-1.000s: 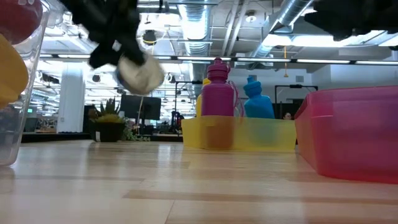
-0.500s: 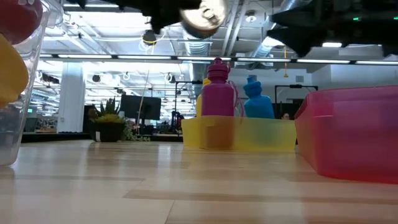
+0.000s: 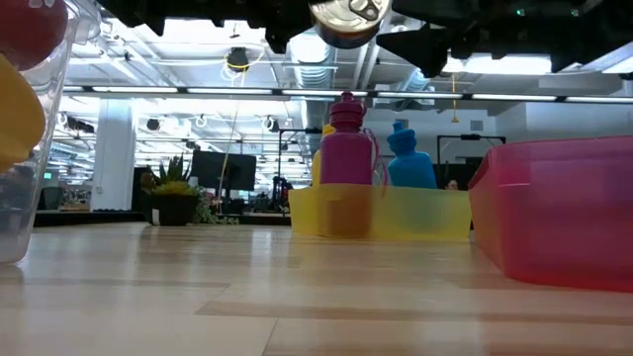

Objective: Pick & Place Food Item
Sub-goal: Put the blue and pink tuna can into the red bin

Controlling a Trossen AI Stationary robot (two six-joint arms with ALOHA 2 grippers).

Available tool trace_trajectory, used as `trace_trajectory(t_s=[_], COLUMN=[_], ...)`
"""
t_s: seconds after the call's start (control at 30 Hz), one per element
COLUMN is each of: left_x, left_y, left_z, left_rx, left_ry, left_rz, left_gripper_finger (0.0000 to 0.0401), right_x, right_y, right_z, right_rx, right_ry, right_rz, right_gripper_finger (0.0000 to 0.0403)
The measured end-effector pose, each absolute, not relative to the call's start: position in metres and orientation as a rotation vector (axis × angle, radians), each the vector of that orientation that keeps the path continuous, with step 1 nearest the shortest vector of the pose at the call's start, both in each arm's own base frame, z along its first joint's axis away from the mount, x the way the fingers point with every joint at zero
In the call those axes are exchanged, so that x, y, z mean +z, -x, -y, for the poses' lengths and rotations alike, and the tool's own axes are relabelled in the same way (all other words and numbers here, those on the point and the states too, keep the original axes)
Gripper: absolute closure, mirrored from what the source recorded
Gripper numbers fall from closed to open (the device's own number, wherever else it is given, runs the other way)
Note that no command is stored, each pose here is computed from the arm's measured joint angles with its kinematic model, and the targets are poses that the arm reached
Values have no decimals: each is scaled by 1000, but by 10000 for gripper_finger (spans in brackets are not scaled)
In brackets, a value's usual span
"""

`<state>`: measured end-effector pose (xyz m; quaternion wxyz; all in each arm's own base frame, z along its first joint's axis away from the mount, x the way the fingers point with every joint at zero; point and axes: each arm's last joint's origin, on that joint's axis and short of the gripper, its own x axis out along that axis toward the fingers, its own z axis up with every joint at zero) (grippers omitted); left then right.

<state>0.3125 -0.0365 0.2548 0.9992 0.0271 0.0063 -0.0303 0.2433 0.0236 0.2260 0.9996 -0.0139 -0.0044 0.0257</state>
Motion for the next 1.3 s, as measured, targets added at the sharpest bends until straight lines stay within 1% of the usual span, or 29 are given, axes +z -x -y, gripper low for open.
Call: trace_trajectory(t_s=[0.3,0.43,0.6,0.73,0.83,0.9,1.3], left_x=[256,255,253,253,252,253,253], left_y=[-313,-313,-314,-314,-314,-315,-316], left_z=[33,29,24,18,15,13,11], left_rx=[-73,-72,-77,-37,-57,-76,-33], left_ry=[-75,-91,-94,-100,-97,-84,-65], left_rz=[-9,-14,-30,-36,-42,-31,-21], left_gripper_finger=[217,217,217,217,217,217,217], right_x=[232,231,228,230,230,231,234], right_y=[-252,-252,-252,-251,-251,-251,-257], right_z=[-28,-29,-31,-37,-40,-40,-27], right_rx=[173,180,191,239,259,253,175], right_ry=[26,26,25,30,40,39,52], right_rz=[13,2,-33,-22,-16,-4,25], right_gripper_finger=[72,70,57,49,44,41,36])
